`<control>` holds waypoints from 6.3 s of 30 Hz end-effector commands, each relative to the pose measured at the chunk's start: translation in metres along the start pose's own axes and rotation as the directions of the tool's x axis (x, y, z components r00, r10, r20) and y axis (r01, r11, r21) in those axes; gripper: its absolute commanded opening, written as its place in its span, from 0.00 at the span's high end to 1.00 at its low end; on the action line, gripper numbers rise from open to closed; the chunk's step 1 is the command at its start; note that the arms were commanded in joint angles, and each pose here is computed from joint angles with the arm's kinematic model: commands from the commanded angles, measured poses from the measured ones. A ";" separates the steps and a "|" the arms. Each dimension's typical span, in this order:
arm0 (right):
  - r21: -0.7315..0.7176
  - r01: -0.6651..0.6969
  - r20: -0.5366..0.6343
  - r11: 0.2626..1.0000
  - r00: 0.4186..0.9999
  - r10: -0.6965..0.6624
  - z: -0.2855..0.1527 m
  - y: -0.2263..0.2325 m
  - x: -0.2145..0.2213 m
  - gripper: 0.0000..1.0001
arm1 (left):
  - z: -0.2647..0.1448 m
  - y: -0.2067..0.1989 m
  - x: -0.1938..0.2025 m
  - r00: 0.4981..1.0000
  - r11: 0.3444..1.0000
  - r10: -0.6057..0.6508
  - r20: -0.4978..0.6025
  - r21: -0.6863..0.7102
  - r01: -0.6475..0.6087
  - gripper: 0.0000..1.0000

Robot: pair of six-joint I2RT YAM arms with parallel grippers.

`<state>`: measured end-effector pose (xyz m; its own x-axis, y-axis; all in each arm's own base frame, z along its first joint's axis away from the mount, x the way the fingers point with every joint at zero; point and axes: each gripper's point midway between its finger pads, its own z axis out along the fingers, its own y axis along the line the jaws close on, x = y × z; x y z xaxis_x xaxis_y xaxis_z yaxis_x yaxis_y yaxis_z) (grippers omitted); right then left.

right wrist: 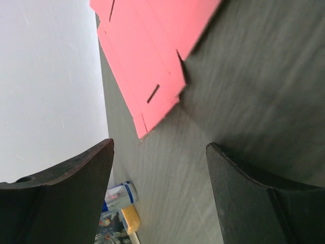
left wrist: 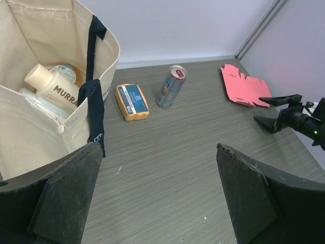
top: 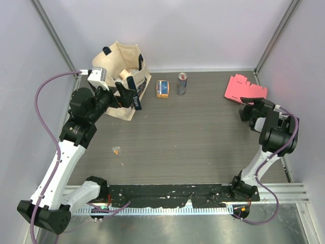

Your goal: Fold the paper box

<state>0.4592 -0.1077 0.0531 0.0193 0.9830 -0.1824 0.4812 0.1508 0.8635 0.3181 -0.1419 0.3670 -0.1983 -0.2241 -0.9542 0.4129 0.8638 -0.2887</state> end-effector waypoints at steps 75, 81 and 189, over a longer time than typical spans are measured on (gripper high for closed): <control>-0.425 0.207 -0.479 0.881 0.774 -0.413 -0.252 0.057 0.184 0.45 | 0.142 -0.160 0.210 0.665 0.637 -0.633 -0.395 0.223 0.738 1.00; -0.355 0.486 -0.419 0.798 0.681 -0.601 -0.241 0.039 0.167 0.34 | 0.116 -0.120 0.200 0.807 0.827 -0.438 -0.397 0.174 0.535 1.00; -0.947 0.320 0.114 -0.015 0.292 -0.949 -0.324 0.182 0.263 0.27 | -0.033 -0.112 0.097 0.855 0.465 -0.293 -0.429 0.717 0.519 1.00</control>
<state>0.2749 0.2138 0.2937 -0.5910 0.2811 -0.7561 -0.6861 0.3178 0.6544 0.2218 -0.2438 0.3107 -0.6766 -0.3151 -0.6655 0.7135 -0.0568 -0.6984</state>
